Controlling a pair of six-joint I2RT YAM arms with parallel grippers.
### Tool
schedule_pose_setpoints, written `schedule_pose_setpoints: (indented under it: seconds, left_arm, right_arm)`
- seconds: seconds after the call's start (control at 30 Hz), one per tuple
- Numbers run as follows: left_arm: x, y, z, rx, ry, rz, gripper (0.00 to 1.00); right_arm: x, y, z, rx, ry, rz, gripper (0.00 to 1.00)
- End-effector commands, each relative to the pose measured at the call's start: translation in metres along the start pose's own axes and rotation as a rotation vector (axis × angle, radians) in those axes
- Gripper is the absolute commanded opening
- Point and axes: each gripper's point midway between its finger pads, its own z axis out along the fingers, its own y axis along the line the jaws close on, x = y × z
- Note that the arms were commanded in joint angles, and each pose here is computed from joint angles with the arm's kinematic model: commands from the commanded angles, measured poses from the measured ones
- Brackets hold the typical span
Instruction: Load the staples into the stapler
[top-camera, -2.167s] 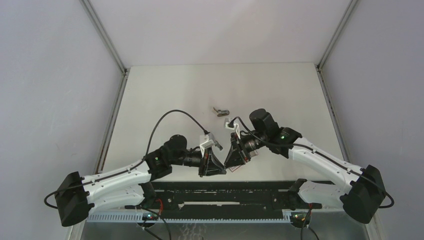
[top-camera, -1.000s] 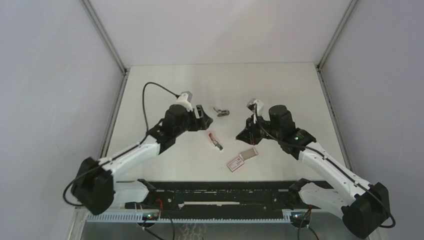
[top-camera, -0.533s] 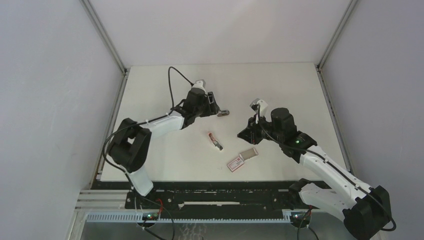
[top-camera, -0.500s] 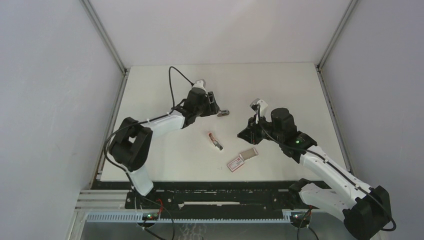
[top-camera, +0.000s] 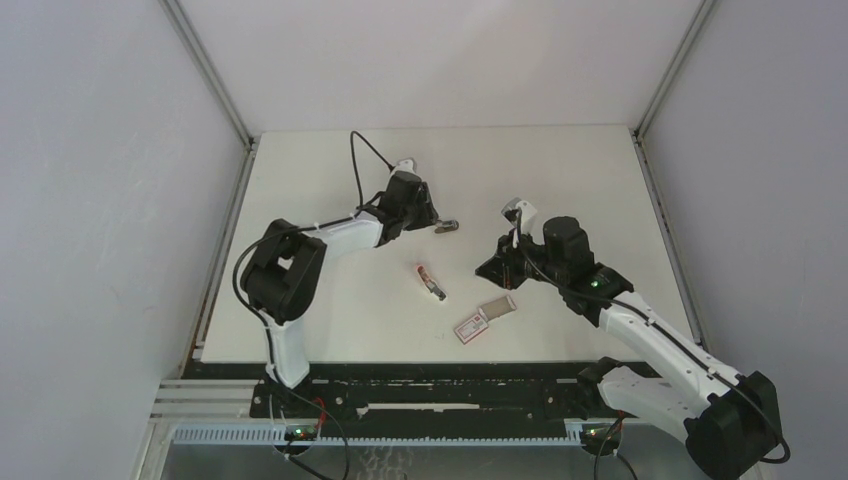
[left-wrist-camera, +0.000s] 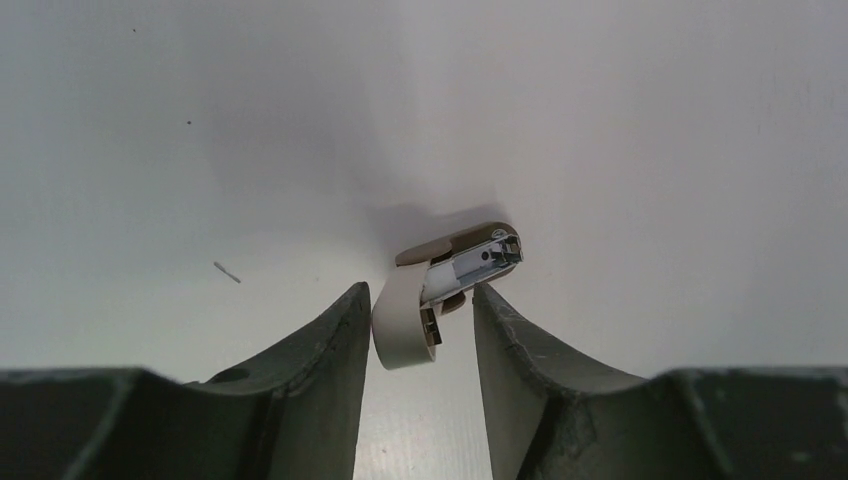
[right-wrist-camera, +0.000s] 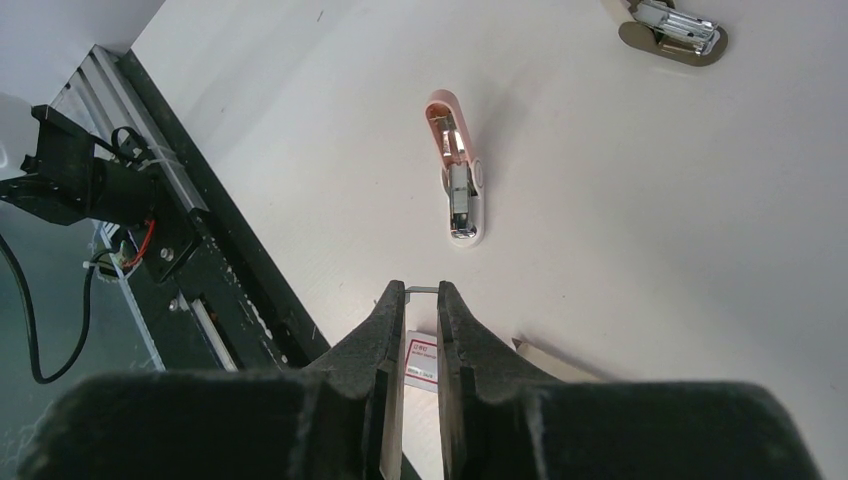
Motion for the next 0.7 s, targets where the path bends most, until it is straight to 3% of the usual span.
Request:
schedule_pose_setpoints:
  seconds: [0.0, 0.37, 0.47, 0.67]
  left_arm:
    - [-0.028, -0.014, 0.004, 0.014, -0.063, -0.029, 0.43]
    - [-0.024, -0.013, -0.01, 0.032, -0.039, 0.023, 0.02]
    - [-0.018, -0.019, -0.026, 0.097, -0.002, 0.121, 0.0]
    - [0.024, -0.023, -0.065, 0.229, 0.207, 0.409, 0.0]
  right_arm:
    - [-0.012, 0.004, 0.0, -0.027, -0.048, -0.004, 0.11]
    - [-0.014, 0.001, -0.003, -0.012, -0.061, -0.008, 0.11]
    - [-0.016, 0.002, -0.006, -0.013, -0.079, -0.023, 0.11]
    - [-0.018, 0.004, -0.006, -0.02, -0.096, -0.035, 0.11]
